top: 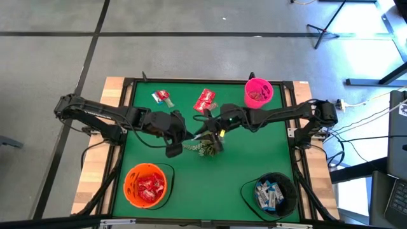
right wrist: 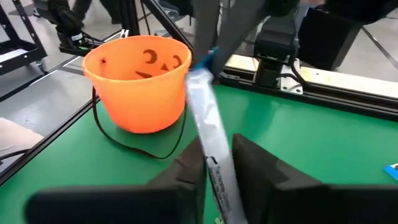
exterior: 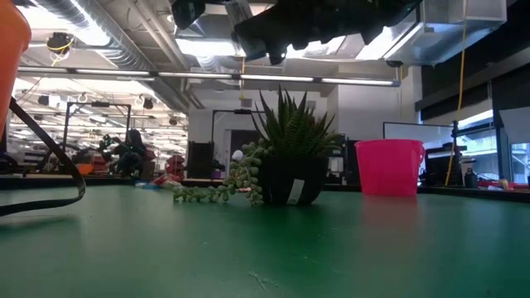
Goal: Sort candy
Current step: Put the white chocolate into the black bucket
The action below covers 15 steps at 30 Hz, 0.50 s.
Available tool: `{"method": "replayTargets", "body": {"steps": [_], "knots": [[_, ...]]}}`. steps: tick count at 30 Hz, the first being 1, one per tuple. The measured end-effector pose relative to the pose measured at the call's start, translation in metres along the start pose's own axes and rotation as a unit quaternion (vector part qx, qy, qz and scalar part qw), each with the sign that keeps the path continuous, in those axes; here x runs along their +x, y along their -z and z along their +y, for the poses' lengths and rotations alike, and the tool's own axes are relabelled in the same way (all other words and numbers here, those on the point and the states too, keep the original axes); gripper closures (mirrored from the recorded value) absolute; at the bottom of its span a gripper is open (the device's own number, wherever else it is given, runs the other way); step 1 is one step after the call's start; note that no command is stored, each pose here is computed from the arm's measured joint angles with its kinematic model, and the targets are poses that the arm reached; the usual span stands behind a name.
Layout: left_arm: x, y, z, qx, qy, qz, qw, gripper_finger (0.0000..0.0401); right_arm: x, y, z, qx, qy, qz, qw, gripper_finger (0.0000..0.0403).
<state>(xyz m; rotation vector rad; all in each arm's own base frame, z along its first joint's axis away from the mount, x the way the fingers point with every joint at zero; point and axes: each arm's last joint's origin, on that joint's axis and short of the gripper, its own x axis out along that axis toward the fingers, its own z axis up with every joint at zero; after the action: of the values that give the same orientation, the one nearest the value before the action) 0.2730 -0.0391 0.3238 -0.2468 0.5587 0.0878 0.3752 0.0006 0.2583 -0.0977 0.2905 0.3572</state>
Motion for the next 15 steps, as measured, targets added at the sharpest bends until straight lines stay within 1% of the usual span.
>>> {"method": "replayTargets", "body": {"steps": [3, 5, 7, 9, 11, 15], "knots": [[0.0, 0.0, 0.0, 0.009, -0.002, -0.001, 1.0, 0.0396, 0.0, 0.0, 0.0, 0.0, -0.004, 0.001, 1.0, 0.0363], [0.0, 0.0, 0.0, 0.017, -0.002, -0.001, 1.0, 0.038, 0.0, 0.0, 0.001, 0.0, -0.004, 0.001, 1.0, 0.0379], [0.0, 0.0, 0.0, 0.019, -0.006, -0.002, 1.0, 0.0357, 0.0, 0.0, 0.0, 0.0, -0.003, 0.001, 1.0, 0.0386], [0.0, -0.001, 0.001, 0.02, -0.016, -0.006, 1.0, 0.0331, 0.0, 0.0, 0.0, 0.001, -0.001, 0.001, 1.0, 0.0384], [0.0, -0.001, 0.001, 0.027, -0.023, -0.008, 0.999, 0.0303, 0.0, 0.0, 0.0, 0.004, -0.008, 0.0, 1.0, 0.0374], [-0.012, -0.006, 0.003, 0.04, -0.043, -0.037, 0.998, 0.0256, 0.0, 0.0, 0.0, 0.013, -0.012, -0.001, 1.0, 0.0351]]}}
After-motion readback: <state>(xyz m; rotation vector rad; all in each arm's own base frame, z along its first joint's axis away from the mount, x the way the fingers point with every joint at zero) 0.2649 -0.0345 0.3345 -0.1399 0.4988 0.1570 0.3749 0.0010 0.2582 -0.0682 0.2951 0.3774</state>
